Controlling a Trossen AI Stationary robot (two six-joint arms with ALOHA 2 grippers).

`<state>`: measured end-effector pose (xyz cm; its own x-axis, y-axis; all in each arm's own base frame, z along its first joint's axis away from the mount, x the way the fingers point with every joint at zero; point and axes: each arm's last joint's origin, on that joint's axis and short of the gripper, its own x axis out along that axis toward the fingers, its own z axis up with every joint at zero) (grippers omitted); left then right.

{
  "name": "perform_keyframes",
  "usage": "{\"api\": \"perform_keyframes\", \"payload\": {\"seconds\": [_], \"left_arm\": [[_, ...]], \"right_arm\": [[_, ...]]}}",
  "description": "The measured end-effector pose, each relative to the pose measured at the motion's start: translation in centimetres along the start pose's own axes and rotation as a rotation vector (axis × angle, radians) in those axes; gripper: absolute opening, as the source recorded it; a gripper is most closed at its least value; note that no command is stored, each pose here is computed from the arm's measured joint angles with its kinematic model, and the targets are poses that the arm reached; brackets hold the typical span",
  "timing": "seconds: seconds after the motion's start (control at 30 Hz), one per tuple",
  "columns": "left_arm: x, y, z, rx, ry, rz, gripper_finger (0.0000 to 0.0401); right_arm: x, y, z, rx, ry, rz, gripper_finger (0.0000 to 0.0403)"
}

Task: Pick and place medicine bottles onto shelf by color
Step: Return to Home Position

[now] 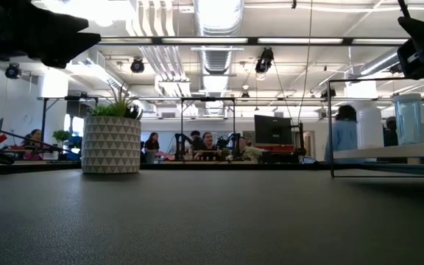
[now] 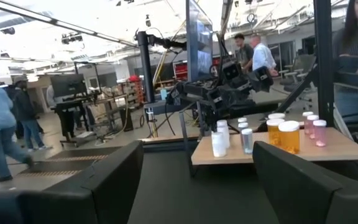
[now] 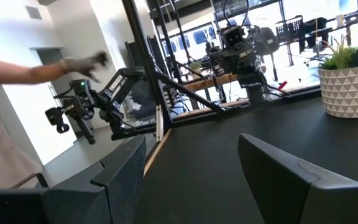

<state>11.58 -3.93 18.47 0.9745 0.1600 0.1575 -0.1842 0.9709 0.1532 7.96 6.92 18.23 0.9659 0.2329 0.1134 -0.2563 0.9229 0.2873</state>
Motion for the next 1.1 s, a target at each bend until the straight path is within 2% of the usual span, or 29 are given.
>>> {"api": "perform_keyframes", "payload": {"seconds": [0.27,0.7,0.9,1.1], "left_arm": [[0.0,-0.1,-0.4,0.026,0.035,-0.010,0.0286],[-1.2,1.4,1.6,-0.103,-0.141,0.045,0.0286],[-1.4,2.3,2.0,-0.127,-0.187,0.106,0.0286],[-1.4,3.3,2.2,-0.124,-0.211,0.200,0.0286]], "right_arm": [[0.0,0.0,0.0,0.000,0.000,0.000,0.0244],[-0.1,-0.2,0.4,0.019,-0.032,-0.006,0.0244],[-0.2,-1.1,1.2,0.047,-0.115,-0.077,0.0244],[-0.2,-2.5,2.0,0.048,-0.203,-0.205,0.0244]]}}
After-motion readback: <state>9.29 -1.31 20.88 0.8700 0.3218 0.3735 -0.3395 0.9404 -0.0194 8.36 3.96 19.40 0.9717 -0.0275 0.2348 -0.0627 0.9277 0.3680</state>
